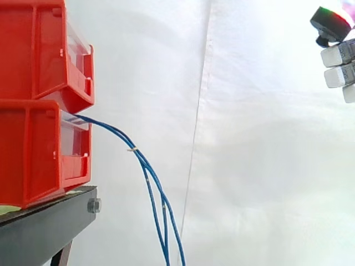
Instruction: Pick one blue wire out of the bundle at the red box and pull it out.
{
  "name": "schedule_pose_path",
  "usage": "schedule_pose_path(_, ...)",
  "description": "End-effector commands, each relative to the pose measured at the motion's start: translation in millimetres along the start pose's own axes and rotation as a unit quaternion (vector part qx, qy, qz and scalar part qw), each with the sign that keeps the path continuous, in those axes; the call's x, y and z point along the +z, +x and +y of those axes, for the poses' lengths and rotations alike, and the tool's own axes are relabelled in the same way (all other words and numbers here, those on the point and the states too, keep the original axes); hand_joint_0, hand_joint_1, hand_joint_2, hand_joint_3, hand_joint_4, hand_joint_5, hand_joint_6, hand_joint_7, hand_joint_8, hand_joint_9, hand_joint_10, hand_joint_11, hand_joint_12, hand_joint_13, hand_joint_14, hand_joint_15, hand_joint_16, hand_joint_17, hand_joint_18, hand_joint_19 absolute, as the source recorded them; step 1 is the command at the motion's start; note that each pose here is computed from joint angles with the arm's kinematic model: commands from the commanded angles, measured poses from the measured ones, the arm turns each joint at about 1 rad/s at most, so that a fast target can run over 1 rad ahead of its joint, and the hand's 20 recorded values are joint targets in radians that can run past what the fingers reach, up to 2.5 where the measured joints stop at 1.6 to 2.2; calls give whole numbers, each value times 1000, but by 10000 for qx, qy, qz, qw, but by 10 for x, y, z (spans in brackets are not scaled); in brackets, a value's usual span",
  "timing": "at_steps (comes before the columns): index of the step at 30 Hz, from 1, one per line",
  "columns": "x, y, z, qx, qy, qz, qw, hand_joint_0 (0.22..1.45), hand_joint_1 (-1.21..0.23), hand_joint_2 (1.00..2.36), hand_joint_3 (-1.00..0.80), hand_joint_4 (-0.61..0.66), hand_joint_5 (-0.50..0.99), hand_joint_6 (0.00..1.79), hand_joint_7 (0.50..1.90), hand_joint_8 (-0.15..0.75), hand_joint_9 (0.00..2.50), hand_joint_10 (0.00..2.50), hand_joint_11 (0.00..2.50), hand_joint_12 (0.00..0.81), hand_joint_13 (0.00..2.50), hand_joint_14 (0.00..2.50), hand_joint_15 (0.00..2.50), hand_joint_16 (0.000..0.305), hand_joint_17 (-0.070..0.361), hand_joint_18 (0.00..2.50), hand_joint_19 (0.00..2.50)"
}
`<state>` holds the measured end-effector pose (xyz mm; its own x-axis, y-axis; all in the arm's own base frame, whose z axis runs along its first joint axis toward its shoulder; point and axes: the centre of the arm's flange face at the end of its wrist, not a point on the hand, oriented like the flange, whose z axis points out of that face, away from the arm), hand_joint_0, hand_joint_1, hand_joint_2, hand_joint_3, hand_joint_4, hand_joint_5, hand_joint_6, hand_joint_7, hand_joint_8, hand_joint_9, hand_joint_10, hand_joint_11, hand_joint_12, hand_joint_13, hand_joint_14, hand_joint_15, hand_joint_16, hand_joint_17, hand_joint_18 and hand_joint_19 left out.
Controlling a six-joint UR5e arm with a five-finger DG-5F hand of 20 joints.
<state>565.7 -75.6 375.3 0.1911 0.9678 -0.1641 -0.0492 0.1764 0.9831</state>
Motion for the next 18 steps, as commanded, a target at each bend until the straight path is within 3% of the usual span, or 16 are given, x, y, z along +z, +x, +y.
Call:
schedule_pose_path(1, 85, 55, -89, -4, 12, -9, 10000, 478, -583, 1000, -500, 350, -182, 502, 783, 345, 675, 4, 192, 420, 454, 4, 167, 55, 123, 358, 332)
schedule_pose_path(3, 240, 142, -226, -12, 81, -20, 10000, 479, -582, 1000, -500, 351, -181, 502, 786, 343, 677, 4, 194, 419, 454, 5, 167, 54, 122, 359, 331)
schedule_pose_path(12, 759, 387, -468, -2, 174, 29, 9998, 482, -578, 1000, -500, 354, -179, 502, 791, 347, 692, 4, 215, 420, 468, 5, 181, 54, 121, 376, 345)
schedule_pose_path(18, 773, 417, -463, -60, 147, 17, 9999, 482, -577, 1000, -500, 358, -178, 502, 796, 347, 699, 5, 217, 420, 474, 5, 182, 54, 121, 379, 346)
